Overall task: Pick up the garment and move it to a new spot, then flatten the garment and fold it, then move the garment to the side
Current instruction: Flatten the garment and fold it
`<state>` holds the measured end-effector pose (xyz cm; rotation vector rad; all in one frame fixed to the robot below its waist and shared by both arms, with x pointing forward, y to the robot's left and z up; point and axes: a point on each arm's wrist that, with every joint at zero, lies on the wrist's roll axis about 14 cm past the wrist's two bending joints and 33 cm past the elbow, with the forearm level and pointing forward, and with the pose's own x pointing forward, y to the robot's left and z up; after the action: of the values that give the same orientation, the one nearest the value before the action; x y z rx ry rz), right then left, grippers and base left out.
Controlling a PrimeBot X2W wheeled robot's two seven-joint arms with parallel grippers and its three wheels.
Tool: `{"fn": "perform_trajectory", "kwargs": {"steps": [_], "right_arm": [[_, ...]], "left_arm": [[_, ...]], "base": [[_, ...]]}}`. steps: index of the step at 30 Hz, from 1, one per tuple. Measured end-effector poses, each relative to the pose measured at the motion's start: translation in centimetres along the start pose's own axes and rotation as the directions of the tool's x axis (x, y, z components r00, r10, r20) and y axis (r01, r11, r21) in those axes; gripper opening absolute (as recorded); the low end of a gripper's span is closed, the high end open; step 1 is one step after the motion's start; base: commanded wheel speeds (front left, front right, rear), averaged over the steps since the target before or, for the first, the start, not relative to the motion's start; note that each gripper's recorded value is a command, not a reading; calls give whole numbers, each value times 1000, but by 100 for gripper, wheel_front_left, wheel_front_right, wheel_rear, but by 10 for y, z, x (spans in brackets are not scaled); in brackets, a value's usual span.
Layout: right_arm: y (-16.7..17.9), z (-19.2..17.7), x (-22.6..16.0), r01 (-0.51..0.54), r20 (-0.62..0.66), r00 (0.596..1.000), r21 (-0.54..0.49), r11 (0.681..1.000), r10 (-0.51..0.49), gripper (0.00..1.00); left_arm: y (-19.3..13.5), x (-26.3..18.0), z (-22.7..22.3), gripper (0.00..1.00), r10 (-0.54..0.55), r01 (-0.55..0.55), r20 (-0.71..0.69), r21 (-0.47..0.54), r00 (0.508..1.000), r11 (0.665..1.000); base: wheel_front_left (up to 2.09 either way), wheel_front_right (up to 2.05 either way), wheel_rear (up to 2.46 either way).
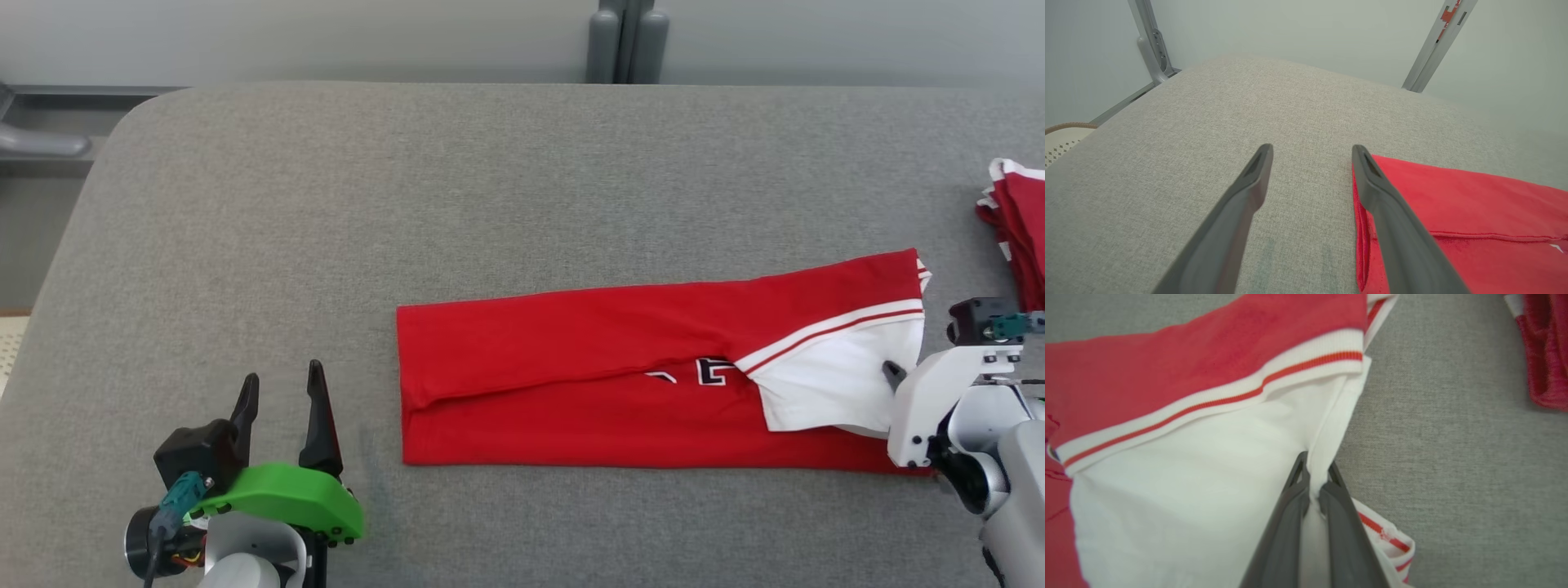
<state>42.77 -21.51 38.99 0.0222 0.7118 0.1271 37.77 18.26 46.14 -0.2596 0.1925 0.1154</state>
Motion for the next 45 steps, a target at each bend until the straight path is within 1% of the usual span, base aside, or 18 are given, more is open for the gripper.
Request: {"fn": "perform_trajectory", "kwargs": {"steps": [5, 8, 10, 13, 15, 17, 20, 23, 26, 29, 35, 39, 45], "right_arm": [[-44, -2, -27, 95, 34, 995, 37, 995, -96, 0], [-64, -3, -43, 139, 48, 989, 61, 988, -142, 0], [-67, -4, -50, 145, 61, 987, 80, 986, -150, 0], [-59, 1, -57, 117, 96, 987, 137, 984, -131, 0], [-42, 6, -60, 68, 119, 989, 173, 983, -89, 0], [-28, 12, -62, 28, 141, 989, 169, 985, -52, 0], [2, 26, -68, -56, 187, 982, 155, 986, 26, 0], [34, 35, -71, -138, 209, 972, 114, 984, 112, 0], [68, 45, -73, -222, 229, 953, 75, 972, 200, 0], [108, 49, -74, -319, 232, 926, 49, 947, 299, 0], [185, 53, -70, -486, 209, 857, 26, 874, 470, 0], [216, 49, -58, -538, 172, 833, 30, 843, 526, 0], [238, 42, -32, -561, 118, 825, 48, 826, 553, 0]], "left_arm": [[-16, 4, -3, 100, -45, 45, -7, 8, 999, 999], [-28, 6, -4, 100, -77, 77, -11, 9, 997, 997], [-34, 7, -6, 100, -94, 95, -16, 11, 995, 995], [-44, 9, -8, 100, -121, 122, -21, 12, 992, 993], [-50, 10, -8, 100, -137, 137, -24, 11, 990, 990], [-53, 9, -8, 100, -146, 147, -24, 12, 989, 989], [-56, 7, -8, 100, -157, 157, -22, 9, 987, 988], [-55, 5, -7, 100, -152, 152, -20, 4, 988, 988], [-50, 3, -6, 100, -140, 140, -16, 2, 990, 990], [-45, 1, -4, 100, -126, 126, -9, -3, 992, 992], [-38, -3, -3, 100, -104, 104, 0, -16, 995, 994], [-32, -5, 0, 100, -86, 86, 9, -22, 996, 996], [-20, -8, 4, 100, -52, 52, 24, -33, 998, 998]], "base": [[0, 0, 0], [0, 0, 0], [0, 0, 0], [0, 0, 0], [0, 0, 0], [0, 0, 0], [0, 0, 0], [0, 0, 0], [0, 0, 0], [0, 0, 0], [0, 0, 0], [0, 0, 0], [0, 0, 0]]}}
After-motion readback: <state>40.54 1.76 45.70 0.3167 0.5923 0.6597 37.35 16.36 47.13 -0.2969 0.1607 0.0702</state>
